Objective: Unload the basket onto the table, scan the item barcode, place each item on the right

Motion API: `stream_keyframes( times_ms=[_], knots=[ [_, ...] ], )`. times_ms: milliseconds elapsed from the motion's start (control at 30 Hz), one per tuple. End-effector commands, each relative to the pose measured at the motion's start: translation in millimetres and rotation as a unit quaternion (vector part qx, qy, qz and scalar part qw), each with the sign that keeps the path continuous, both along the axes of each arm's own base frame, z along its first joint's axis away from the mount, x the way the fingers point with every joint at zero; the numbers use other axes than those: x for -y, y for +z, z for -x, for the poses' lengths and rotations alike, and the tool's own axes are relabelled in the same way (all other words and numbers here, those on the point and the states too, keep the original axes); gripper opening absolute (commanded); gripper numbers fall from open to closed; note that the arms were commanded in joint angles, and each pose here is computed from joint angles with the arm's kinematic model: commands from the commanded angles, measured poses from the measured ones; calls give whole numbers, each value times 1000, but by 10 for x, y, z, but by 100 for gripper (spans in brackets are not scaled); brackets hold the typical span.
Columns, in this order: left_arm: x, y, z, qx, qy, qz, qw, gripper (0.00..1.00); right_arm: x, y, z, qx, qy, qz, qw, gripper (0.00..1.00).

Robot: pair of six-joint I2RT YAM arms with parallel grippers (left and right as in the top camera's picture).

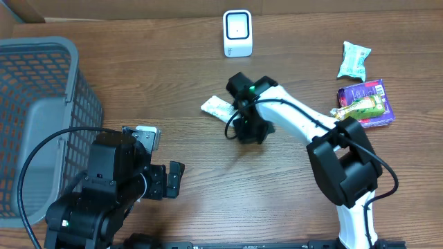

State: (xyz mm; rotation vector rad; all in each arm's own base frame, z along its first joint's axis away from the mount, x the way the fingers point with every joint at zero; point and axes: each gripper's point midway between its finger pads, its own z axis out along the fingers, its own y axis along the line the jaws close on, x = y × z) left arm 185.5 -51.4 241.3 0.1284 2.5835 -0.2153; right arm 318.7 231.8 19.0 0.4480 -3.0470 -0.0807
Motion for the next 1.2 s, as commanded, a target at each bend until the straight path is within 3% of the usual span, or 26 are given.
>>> stream_keyframes(
  times_ms=[0,67,167,233,300,467,533,700,767,967,1167],
  knots=[
    [-25,10,-12,3,9,-1,1000,99,685,137,-585,124,-86,121,981,10],
    [-25,10,-12,3,9,-1,1000,99,803,157,-874,159,-123,99,975,13],
    [-25,10,-12,3,9,-1,1000,99,805,152,-1013,156,-150,46,975,15],
    [-25,10,-12,3,9,-1,1000,100,723,162,-1016,131,-159,-4,978,24],
    [-25,10,-12,3,9,-1,1000,100,587,192,-983,92,-178,-73,977,40],
    [-25,10,-12,3,9,-1,1000,100,185,374,-843,-14,-241,-227,943,49],
    [-25,10,-12,3,9,-1,1000,100,125,393,-840,-25,-265,-235,935,55],
    [-25,10,-12,3,9,-1,1000,99,-78,403,-854,-24,-306,-235,922,88],
    [-25,10,-12,3,9,-1,1000,100,-85,330,-915,11,-347,-196,917,100],
    [-25,10,-12,3,9,-1,1000,100,7,110,-943,89,-450,-113,881,100],
    [-25,10,-12,3,9,-1,1000,100,-9,-18,-1061,149,-460,-119,867,99]
  ],
)
